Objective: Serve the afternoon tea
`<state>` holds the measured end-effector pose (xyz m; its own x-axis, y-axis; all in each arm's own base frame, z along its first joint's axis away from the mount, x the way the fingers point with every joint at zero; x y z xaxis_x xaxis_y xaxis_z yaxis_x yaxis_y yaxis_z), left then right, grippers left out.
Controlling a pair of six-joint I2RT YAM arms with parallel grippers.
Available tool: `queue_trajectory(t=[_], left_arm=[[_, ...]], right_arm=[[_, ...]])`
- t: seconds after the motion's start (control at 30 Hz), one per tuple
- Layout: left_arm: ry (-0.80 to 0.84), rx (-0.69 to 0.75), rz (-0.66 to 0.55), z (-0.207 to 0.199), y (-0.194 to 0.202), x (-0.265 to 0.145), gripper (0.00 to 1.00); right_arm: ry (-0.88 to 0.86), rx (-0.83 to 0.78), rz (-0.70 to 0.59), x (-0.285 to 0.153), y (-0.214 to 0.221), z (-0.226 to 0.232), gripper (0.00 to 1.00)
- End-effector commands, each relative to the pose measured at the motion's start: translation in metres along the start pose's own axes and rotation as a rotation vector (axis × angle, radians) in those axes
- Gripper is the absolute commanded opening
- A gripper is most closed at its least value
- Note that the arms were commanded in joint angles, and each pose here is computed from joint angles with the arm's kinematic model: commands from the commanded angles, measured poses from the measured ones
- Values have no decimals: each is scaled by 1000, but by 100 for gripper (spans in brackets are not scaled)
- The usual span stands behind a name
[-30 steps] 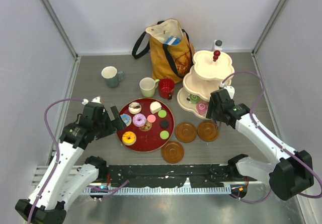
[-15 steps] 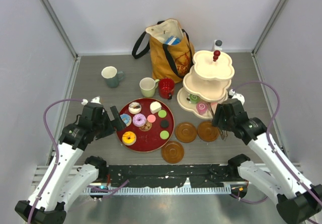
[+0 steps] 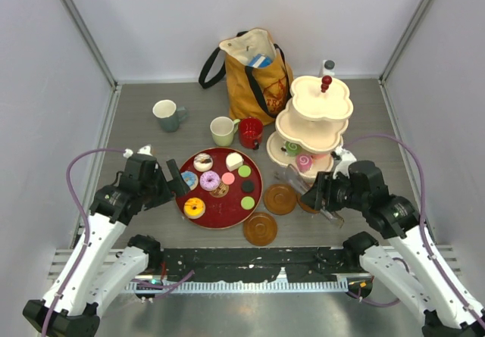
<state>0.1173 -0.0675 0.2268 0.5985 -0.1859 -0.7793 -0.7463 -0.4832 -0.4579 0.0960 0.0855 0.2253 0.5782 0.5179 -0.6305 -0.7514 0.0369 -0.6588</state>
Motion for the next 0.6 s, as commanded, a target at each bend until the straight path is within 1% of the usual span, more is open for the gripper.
queue_trajectory(t=[0.0,0.03,0.07,0.1,0.13,0.17,0.2,0.23,0.27,0.3,0.33,0.37,0.57], left_arm=[[1,-5,-35,-1,-5,0,100],[3,-7,-37,-2,-5,0,100],[4,-6,-36,-2,-5,-1,100],[3,-6,-38,-1,-5,-1,100],[0,-7,-36,-1,-5,0,100],[2,-7,-36,-1,-5,0,100],[2,-7,-36,-1,-5,-1,100],[3,-5,-33,-2,-5,-1,100],[2,-7,-32,-1,-5,-1,100],[5,-5,-31,-2,-4,0,100],[8,-7,-31,-2,-4,-1,100],[8,-7,-28,-2,-4,0,100],[17,-5,-32,-2,-4,-1,100]], right_arm=[[-287,-170,28,6,-4,34,60],[-332,-222,26,8,-4,46,60],[-327,-253,38,13,-5,53,60],[-386,-311,40,13,-2,69,60],[-374,-329,49,21,-6,76,60],[-406,-365,57,22,-3,88,60],[-378,-375,69,31,-8,96,60],[-368,-394,109,41,-6,104,60],[-338,-399,86,44,-13,109,60],[-294,-404,97,55,-15,112,60],[-290,-400,84,56,-22,118,60],[-259,-402,99,68,-23,120,60],[-215,-442,77,96,-48,144,60]])
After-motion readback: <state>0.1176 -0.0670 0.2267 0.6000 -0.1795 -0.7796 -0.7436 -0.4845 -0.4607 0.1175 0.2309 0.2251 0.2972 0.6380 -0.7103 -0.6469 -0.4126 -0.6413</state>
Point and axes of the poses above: each gripper's point midway between its finger pads, its own x axis out along the fingers, its own z axis along the line the jaws close on, y = z × x, the point moved 9 cm from there along -x, back along the fingers, and after that the axes turned 6 degrees about -x, right-handed, at the moved point
